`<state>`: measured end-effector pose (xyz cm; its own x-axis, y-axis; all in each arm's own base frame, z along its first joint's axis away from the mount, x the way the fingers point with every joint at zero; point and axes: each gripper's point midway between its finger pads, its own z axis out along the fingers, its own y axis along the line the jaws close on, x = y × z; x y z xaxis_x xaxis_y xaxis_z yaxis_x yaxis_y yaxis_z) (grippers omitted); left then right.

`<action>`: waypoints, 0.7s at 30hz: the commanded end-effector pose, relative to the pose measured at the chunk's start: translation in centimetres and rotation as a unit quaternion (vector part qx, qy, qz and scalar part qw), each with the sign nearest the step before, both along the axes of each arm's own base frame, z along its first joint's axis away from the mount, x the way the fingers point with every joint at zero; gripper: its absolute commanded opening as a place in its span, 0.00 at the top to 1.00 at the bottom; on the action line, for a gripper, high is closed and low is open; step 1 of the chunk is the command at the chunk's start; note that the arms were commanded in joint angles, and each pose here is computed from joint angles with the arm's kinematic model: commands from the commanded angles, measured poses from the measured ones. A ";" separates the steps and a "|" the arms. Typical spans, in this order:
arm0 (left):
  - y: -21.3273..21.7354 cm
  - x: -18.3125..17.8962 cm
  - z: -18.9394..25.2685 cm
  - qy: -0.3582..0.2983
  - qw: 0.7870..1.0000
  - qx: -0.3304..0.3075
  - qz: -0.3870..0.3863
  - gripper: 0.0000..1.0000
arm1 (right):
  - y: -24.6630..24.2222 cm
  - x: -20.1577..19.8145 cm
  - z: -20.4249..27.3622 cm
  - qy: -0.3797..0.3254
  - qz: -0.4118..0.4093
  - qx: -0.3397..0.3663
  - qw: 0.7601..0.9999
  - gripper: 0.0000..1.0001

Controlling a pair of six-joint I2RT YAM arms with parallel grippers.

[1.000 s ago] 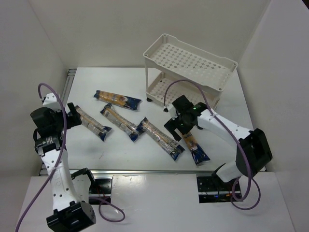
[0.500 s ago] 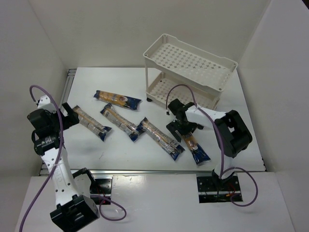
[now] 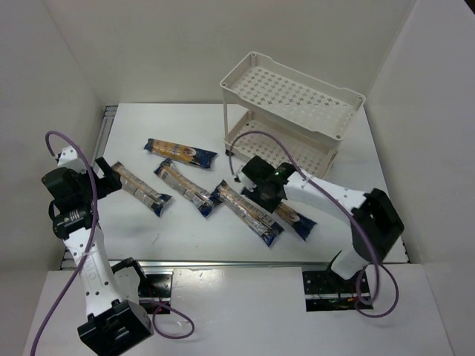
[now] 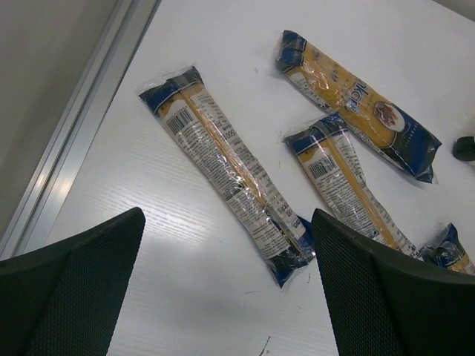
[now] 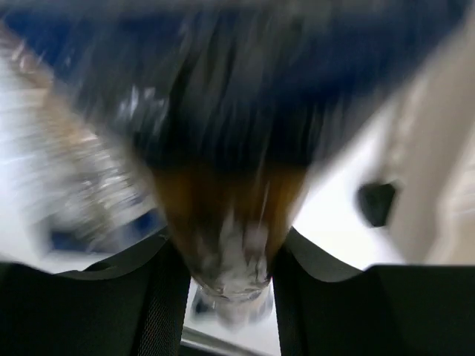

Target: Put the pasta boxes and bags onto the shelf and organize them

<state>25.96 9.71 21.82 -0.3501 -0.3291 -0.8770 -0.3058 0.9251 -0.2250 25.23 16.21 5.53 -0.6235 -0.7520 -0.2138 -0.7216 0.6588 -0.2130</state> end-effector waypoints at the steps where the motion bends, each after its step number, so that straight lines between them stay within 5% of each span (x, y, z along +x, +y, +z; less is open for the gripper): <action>1: -0.2 0.4 1.1 -0.028 1.000 0.001 -0.005 0.00 | 6.5 1.6 12.5 -0.175 0.127 0.072 0.974 1.00; 4: -0.2 0.3 1.4 -0.032 0.999 0.004 -0.005 0.00 | 8.4 5.1 17.5 -0.242 0.100 0.069 0.963 1.00; 12: -0.5 0.4 2.2 -0.040 0.999 -0.003 -0.006 0.00 | 6.7 14.5 24.1 -0.449 0.047 -0.121 0.884 1.00; 15: -0.5 0.4 2.2 -0.040 0.999 -0.003 -0.007 0.00 | 5.2 15.8 25.6 -0.470 0.026 -0.171 0.865 1.00; 21: -0.5 0.7 1.6 -0.035 0.999 -0.009 -0.011 0.00 | 2.8 20.0 21.3 -0.430 0.000 -0.227 0.874 1.00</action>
